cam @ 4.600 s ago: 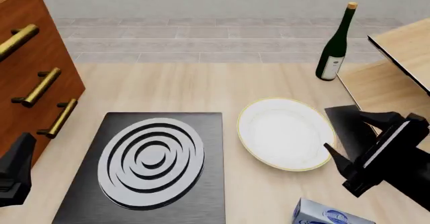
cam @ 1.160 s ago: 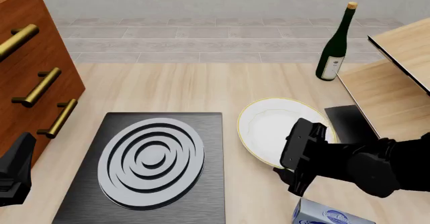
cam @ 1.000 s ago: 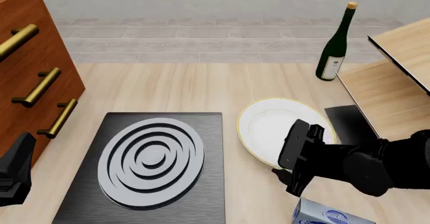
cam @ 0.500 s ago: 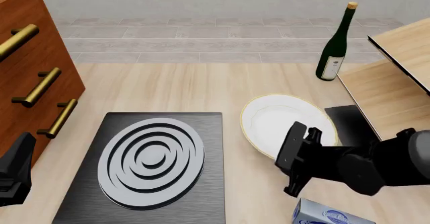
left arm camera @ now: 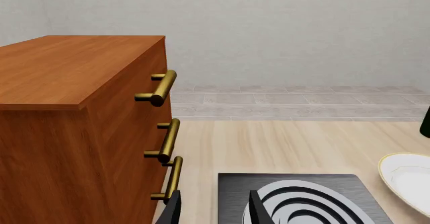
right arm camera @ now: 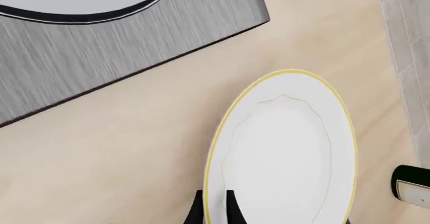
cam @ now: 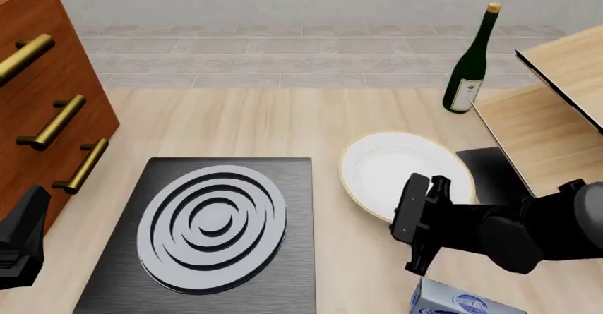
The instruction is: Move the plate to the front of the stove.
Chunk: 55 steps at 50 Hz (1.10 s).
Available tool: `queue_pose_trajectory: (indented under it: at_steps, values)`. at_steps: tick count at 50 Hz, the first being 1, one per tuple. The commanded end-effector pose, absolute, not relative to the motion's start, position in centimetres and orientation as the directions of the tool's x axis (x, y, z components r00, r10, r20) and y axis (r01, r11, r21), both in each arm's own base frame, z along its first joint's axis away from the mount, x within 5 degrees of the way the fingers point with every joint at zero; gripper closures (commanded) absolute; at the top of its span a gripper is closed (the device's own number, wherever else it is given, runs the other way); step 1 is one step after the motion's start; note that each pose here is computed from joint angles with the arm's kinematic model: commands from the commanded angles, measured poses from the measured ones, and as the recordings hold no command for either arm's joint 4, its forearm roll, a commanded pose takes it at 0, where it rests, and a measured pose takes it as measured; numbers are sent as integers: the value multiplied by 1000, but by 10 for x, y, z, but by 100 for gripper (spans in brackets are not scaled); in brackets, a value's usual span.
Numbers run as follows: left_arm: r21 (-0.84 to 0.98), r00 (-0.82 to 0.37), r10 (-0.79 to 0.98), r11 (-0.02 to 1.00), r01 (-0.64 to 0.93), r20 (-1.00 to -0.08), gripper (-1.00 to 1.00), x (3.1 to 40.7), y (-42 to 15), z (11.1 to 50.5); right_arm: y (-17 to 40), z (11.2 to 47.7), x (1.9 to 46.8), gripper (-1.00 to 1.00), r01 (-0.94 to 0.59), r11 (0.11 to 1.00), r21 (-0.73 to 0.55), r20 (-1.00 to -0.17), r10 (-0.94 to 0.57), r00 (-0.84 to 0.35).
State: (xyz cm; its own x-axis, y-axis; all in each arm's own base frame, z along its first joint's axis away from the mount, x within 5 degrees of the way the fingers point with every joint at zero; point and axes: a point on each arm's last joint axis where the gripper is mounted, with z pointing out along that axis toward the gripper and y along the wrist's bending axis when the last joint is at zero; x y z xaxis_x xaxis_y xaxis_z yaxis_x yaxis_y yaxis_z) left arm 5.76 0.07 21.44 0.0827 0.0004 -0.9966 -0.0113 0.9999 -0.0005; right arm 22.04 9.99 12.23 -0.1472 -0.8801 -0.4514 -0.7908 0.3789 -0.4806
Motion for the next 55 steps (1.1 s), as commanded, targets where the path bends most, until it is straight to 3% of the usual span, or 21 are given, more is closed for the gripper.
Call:
queue_pose_trajectory:
  at_steps: [1, 17, 55]
  values:
    - [-1, 83, 0, 1000, -11, -997, -100, 58, 1, 214, 83, 122, 218, 100, -745, 450, -493, -465, -859, -212]
    - [0, 83, 1, 1000, -12, -997, -100, 58, 1, 214, 89, 149, 218, 100, -738, 416, -532, -474, -868, -148]
    - [-1, 83, 0, 1000, -11, -997, -100, 58, 1, 214, 83, 183, 212, 100, -660, 285, -695, -407, -913, 35]
